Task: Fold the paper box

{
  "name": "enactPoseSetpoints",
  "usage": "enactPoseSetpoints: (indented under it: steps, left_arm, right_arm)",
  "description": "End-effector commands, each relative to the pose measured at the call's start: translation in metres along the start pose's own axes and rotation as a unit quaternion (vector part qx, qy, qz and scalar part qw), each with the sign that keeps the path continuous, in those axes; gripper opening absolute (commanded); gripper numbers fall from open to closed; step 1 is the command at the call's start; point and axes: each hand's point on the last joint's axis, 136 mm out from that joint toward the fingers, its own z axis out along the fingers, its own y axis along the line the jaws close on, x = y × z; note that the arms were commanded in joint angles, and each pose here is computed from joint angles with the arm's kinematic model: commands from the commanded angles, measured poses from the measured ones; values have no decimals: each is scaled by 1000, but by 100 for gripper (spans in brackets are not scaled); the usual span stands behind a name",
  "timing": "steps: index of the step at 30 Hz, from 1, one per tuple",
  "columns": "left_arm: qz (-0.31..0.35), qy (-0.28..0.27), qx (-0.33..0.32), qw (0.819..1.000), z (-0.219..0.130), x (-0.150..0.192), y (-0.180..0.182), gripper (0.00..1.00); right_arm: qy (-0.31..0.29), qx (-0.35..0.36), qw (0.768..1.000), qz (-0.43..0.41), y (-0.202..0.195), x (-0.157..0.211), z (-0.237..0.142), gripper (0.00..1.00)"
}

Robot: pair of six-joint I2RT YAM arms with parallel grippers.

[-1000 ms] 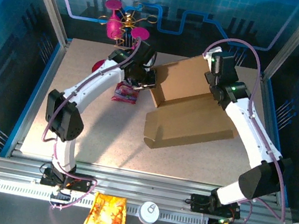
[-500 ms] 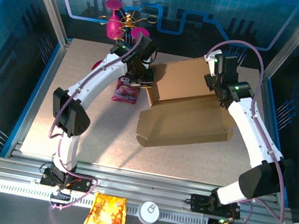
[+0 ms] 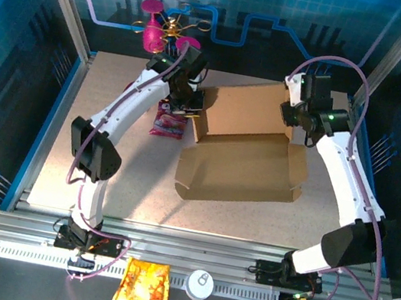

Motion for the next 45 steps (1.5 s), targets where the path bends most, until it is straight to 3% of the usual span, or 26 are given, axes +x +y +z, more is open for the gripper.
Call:
enactPoseSetpoints:
  steps: [1, 6, 9, 10, 14, 19, 29, 35, 45]
  left_arm:
    - [-11, -1, -14, 1000, -2, -6, 9, 0]
    - [-7, 2, -13, 1000, 1, -6, 9, 0]
    - [-4, 7, -23, 1000, 6, -5, 13, 0]
    - [-2, 7, -28, 1000, 8, -5, 15, 0]
    - [7, -1, -69, 998, 14, -7, 30, 0]
    - [14, -30, -114, 993, 18, -11, 47, 0]
    - [-4, -8, 10, 1000, 61, 10, 21, 0]
    - [-8, -6, 30, 1000, 69, 12, 17, 11]
    - [-25, -2, 80, 997, 42, 19, -1, 50]
  right_arm:
    - [11, 2, 1000, 18, -4, 11, -10, 37]
    - [25, 7, 998, 48, 3, 16, 0, 26]
    - [35, 58, 997, 37, 4, 14, 3, 2]
    - [42, 73, 996, 37, 3, 14, 4, 0]
    - [70, 118, 990, 44, -5, 23, 3, 0]
    - [89, 114, 988, 55, -2, 35, 0, 0]
    - [111, 79, 990, 32, 19, 63, 13, 0]
    - [110, 65, 991, 31, 24, 65, 14, 0]
    - [121, 62, 990, 36, 18, 72, 22, 0]
